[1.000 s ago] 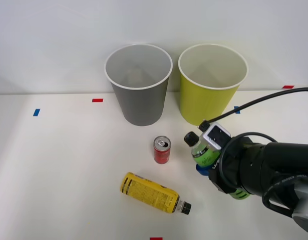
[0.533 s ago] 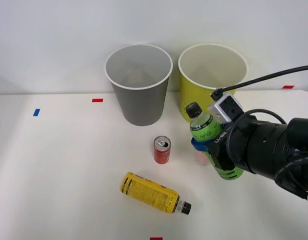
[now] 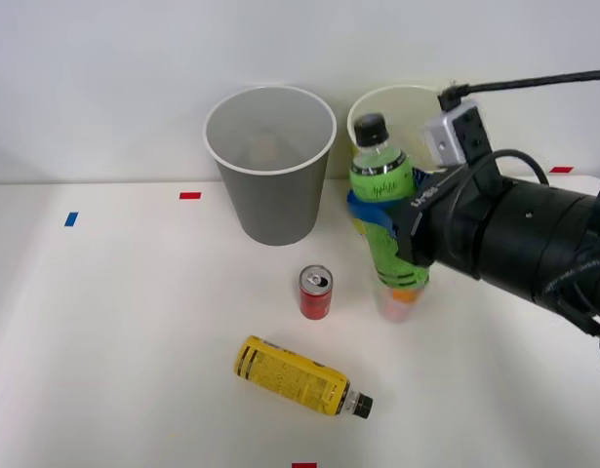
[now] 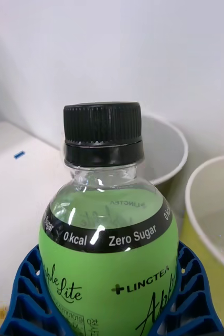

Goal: Put cans in the gray bin, plastic bottles in the light green bin

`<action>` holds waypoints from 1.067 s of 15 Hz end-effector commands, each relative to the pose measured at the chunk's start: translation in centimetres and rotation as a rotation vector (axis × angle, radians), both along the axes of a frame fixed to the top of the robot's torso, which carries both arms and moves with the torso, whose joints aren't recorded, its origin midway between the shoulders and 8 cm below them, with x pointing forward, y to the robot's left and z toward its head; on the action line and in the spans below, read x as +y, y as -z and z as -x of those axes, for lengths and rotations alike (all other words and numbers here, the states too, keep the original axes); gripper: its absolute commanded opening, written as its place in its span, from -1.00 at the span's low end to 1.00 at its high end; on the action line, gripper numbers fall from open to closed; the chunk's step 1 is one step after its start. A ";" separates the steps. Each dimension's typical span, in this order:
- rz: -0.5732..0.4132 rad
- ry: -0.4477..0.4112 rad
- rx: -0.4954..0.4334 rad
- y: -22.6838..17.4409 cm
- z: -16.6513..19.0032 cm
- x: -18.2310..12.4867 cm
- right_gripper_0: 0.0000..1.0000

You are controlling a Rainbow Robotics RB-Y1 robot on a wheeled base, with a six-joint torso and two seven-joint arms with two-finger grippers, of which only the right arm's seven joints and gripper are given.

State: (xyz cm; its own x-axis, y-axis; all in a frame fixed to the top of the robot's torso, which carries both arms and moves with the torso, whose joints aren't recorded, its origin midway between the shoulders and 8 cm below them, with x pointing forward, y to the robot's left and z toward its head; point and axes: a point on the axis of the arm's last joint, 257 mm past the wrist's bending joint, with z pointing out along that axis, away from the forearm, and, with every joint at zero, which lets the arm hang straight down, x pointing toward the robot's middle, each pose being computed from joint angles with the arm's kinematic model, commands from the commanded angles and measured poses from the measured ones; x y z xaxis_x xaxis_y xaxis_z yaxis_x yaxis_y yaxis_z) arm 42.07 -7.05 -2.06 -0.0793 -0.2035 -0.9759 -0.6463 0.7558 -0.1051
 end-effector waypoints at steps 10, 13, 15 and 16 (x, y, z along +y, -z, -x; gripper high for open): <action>-0.221 0.145 -0.170 -10.2 -11.3 -5.7 -1.00; -0.239 0.187 -0.175 -10.6 -14.5 -7.6 -1.00; -0.211 0.211 -0.173 -10.0 -15.6 -8.8 -1.00; -0.212 0.215 -0.174 -9.9 -15.9 -9.0 -1.00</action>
